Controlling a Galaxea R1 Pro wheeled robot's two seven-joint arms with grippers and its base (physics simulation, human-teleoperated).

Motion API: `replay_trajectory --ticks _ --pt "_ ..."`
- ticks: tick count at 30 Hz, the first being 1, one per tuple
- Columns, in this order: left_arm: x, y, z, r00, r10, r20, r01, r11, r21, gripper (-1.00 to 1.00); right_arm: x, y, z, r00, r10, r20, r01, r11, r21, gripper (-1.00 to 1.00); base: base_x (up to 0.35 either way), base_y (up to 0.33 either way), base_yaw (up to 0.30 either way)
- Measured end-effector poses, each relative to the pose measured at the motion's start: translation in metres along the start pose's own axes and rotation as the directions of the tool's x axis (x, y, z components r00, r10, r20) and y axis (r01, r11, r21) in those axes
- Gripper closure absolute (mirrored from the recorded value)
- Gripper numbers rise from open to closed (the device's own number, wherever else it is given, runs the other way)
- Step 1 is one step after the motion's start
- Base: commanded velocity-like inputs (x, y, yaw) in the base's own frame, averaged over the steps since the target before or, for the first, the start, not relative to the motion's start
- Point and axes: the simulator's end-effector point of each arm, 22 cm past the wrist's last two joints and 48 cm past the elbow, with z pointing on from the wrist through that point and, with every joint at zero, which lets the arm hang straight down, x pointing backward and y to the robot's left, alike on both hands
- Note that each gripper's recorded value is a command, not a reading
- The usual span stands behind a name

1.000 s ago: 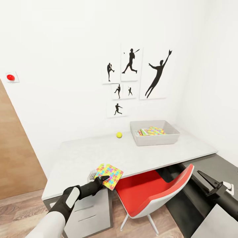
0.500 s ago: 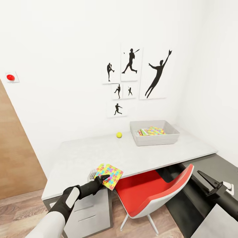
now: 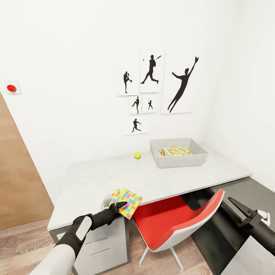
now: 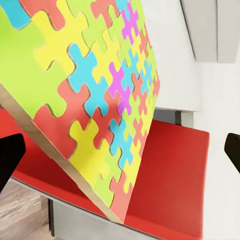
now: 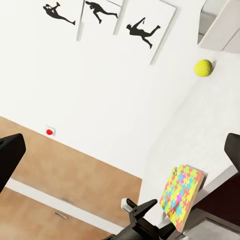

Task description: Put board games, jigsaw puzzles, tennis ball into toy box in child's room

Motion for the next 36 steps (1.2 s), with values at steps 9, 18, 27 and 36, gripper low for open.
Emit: replay_trajectory --ticks 9,18,27,36 --pt "-0.0001 -0.0003 0.0 1.0 0.0 0.0 0.0 1.0 0.001 -1.0 0.0 -0.0003 0.0 1.0 0.0 0.0 0.0 1.0 0.001 -1.0 0.0 0.0 0.0" --pt "0.0032 0.0014 0.0003 1.0 0.009 -0.01 -0.009 1.0 -0.006 -1.0 0.0004 -0.0008 0.0001 1.0 0.0 0.001 0.0 1.0 0.004 -1.0 0.104 0.038 0.0" --pt "0.0069 0.0022 0.0004 1.0 0.003 -0.027 -0.003 1.0 -0.009 -1.0 0.0004 -0.0024 0.0002 1.0 0.001 0.001 -0.001 1.0 0.01 -1.0 0.017 0.005 0.0" --pt "0.0068 0.0022 0.0003 1.0 0.002 -0.027 -0.002 1.0 -0.009 -1.0 0.0004 -0.0024 0.0002 1.0 0.001 0.001 -0.001 1.0 0.01 -1.0 0.0 0.0 0.0"
